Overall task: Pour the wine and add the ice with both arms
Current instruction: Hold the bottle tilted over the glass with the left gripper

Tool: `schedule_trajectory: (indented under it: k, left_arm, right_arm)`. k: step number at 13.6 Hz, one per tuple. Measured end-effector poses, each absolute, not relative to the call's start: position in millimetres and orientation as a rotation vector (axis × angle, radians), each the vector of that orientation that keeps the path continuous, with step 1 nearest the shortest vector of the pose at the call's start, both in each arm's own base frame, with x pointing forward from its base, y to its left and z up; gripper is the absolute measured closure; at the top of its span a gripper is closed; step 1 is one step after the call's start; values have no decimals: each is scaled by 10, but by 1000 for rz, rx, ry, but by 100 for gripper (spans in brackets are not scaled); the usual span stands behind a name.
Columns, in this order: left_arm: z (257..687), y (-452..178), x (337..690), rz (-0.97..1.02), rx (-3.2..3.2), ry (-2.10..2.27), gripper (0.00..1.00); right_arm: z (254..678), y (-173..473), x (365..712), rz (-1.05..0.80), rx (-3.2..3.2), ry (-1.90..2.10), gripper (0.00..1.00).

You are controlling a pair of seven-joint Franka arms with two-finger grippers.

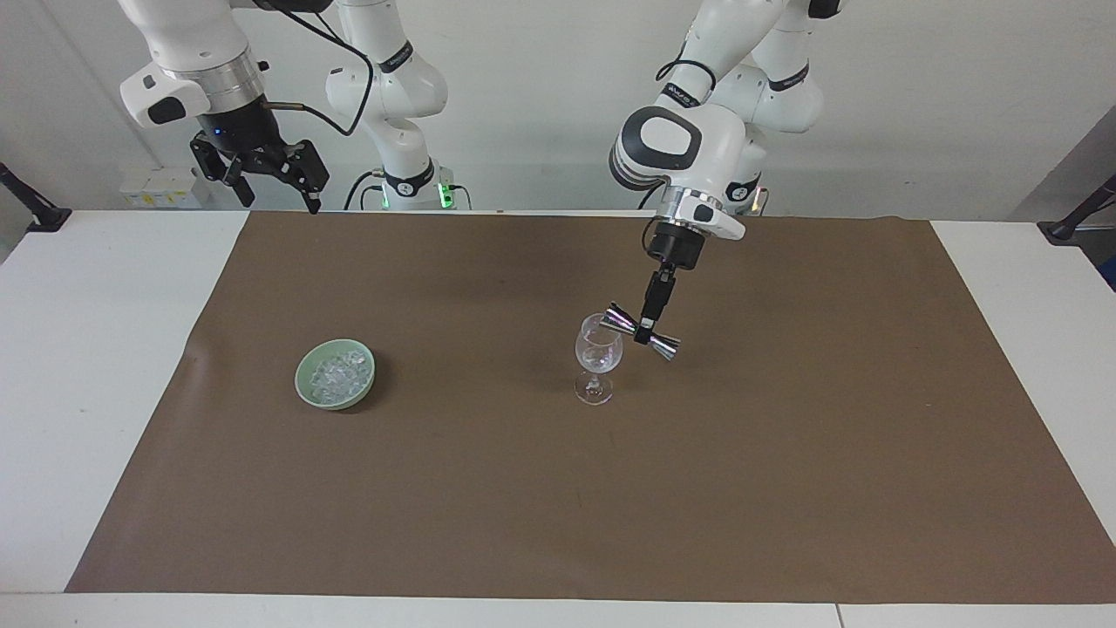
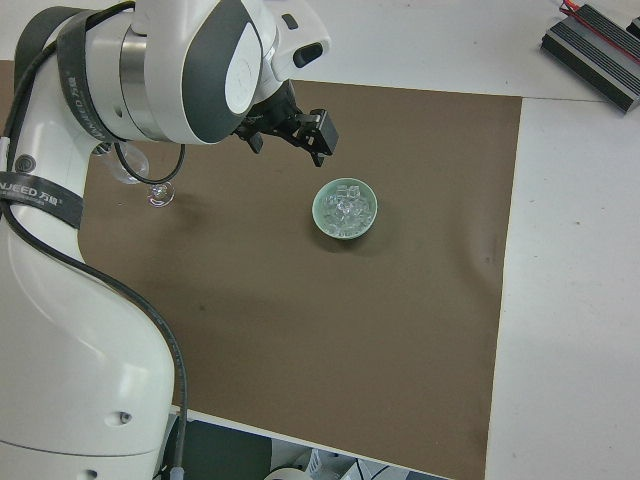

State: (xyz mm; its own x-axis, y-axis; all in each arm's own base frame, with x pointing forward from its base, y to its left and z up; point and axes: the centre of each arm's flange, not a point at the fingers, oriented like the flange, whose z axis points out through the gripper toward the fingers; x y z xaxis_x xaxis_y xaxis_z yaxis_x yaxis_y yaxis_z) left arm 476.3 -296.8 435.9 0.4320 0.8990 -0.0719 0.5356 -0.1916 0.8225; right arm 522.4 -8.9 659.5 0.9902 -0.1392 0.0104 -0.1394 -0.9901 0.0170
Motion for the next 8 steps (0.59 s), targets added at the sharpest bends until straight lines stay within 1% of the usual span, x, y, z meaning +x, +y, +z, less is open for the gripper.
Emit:
schedule_trajectory:
  k: [8]
  left_arm:
    - [4380, -2959, 4767, 618, 1923, 1146, 79]
  right_arm:
    - [6595, -85, 5224, 14, 3116, -217, 0]
